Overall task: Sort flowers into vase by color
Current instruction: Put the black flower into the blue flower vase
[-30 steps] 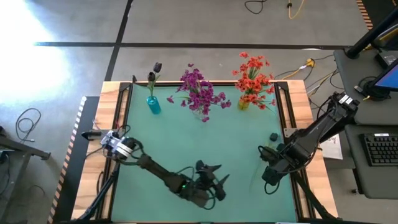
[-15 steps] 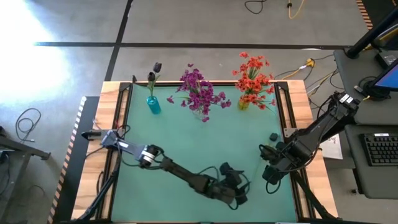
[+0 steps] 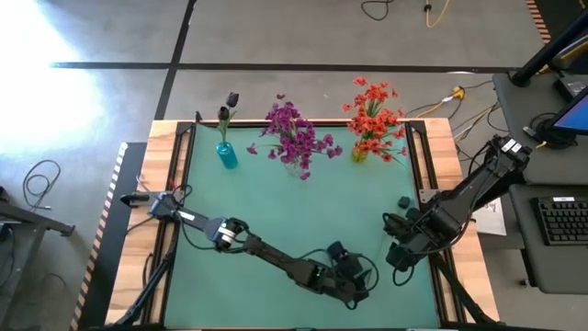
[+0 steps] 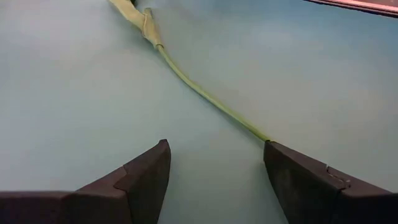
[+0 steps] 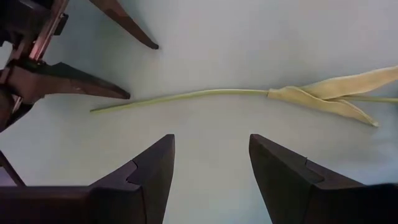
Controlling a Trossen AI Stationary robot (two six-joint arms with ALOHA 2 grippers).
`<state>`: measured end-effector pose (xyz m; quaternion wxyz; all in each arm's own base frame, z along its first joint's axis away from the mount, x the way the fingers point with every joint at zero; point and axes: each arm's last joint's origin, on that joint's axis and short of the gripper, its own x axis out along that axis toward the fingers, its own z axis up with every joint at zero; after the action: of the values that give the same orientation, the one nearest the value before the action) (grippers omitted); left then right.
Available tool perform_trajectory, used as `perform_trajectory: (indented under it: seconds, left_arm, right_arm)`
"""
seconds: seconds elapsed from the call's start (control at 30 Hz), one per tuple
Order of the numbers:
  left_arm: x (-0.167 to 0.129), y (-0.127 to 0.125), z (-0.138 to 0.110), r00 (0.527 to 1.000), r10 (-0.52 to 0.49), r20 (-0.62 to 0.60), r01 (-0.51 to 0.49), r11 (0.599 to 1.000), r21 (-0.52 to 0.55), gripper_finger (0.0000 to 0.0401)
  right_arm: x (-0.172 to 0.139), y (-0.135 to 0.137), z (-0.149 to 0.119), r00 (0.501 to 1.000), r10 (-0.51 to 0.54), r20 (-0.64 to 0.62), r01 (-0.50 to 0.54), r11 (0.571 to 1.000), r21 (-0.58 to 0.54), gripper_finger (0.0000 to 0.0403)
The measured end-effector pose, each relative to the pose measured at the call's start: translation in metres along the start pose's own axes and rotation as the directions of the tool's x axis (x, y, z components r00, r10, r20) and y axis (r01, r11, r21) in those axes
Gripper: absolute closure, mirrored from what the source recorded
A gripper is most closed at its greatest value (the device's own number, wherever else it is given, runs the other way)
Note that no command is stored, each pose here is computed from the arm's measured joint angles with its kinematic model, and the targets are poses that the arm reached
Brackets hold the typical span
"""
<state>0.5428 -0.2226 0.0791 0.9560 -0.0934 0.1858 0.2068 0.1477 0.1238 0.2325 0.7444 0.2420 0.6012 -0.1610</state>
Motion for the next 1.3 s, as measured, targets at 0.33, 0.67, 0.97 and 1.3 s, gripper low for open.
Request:
perform_trajectory:
  seconds: [0.33, 0.67, 0.97, 1.3]
  left_arm:
    - [-0.003, -0.007, 0.018, 0.996, -0.079, 0.036, 0.078, 0.996, 0.04, 0.0155]
    - [0.016, 0.005, 0.0, 0.997, -0.083, -0.009, 0.083, 0.997, 0.007, 0.0156]
    - [0.012, 0.013, 0.0, 0.992, 0.116, -0.048, -0.114, 0.992, 0.058, 0.0221]
    - [-0.025, 0.038, 0.014, 0.9, 0.378, -0.217, -0.326, 0.914, 0.24, 0.0279]
  right_arm:
    - [0.0, 0.0, 0.001, 1.0, -0.005, 0.019, 0.005, 1.0, -0.002, 0.0204]
    - [0.0, 0.0, 0.001, 1.0, -0.005, 0.024, 0.005, 1.0, -0.002, 0.0204]
    - [0.0, 0.0, 0.001, 1.0, -0.005, 0.026, 0.005, 1.0, -0.005, 0.0204]
    - [0.0, 0.0, 0.001, 1.0, -0.005, 0.03, 0.006, 1.0, -0.016, 0.0204]
